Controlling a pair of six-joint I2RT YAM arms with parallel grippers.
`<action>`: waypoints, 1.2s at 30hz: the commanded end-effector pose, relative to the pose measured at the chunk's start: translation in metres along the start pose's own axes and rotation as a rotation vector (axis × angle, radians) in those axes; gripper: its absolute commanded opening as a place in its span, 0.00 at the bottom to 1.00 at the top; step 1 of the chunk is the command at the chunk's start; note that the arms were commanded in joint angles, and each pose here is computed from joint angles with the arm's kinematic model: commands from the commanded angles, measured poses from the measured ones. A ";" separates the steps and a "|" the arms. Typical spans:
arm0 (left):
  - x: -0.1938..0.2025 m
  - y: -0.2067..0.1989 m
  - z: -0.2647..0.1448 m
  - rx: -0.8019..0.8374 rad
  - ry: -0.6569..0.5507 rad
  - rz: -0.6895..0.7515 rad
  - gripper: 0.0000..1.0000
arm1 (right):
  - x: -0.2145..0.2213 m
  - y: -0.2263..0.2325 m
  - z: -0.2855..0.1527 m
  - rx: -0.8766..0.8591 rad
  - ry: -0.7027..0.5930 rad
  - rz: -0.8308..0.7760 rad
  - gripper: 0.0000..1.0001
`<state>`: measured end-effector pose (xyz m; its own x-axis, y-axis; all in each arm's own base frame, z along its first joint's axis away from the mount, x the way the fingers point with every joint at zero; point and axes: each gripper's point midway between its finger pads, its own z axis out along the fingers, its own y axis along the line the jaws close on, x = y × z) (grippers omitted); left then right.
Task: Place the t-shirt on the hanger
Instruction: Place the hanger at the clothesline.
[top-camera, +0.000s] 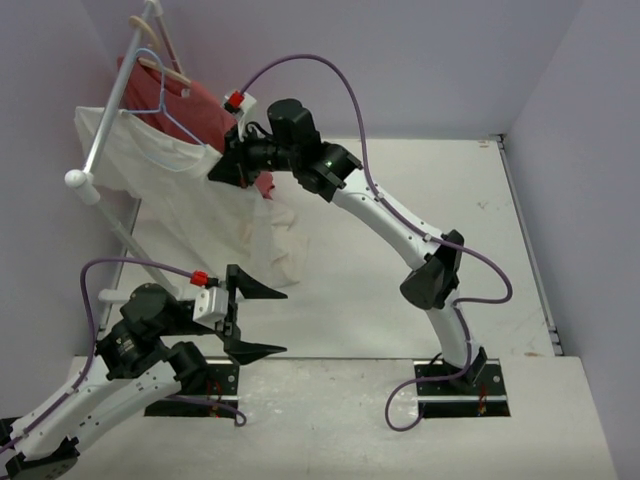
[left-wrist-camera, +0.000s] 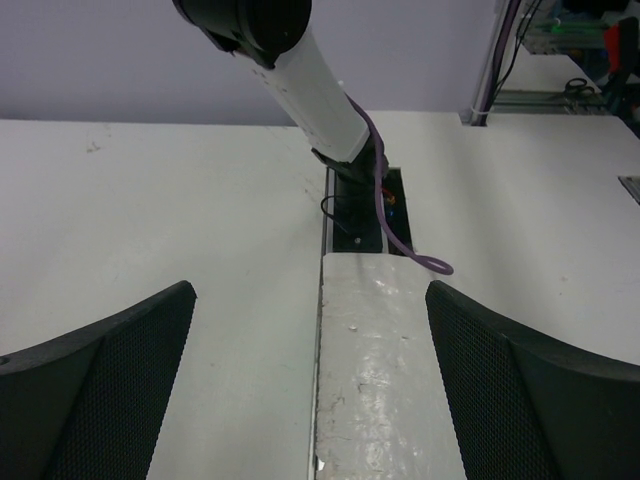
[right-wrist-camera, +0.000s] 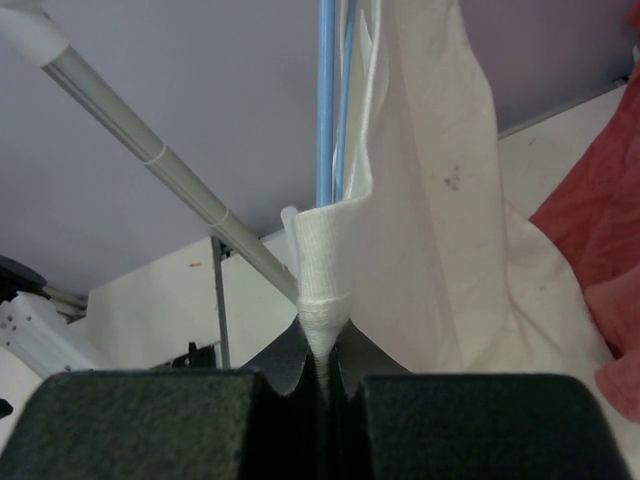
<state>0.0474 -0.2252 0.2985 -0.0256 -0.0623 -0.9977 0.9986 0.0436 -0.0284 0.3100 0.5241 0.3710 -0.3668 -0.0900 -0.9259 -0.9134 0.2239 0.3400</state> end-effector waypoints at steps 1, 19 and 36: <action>-0.005 0.001 0.000 -0.007 -0.022 0.008 1.00 | -0.042 0.020 0.009 -0.110 -0.161 -0.070 0.00; 0.001 0.003 0.004 0.002 -0.001 -0.003 1.00 | -0.018 0.020 0.055 -0.145 -0.185 -0.209 0.00; -0.002 0.001 0.002 0.002 -0.012 0.003 1.00 | 0.016 -0.014 0.084 -0.001 -0.140 -0.279 0.00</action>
<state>0.0486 -0.2260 0.2976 -0.0283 -0.0589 -0.9979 0.9984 0.0468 -0.0311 0.3169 0.6021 0.2934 -0.2215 -0.1126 -0.9686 -0.9645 0.1720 0.2006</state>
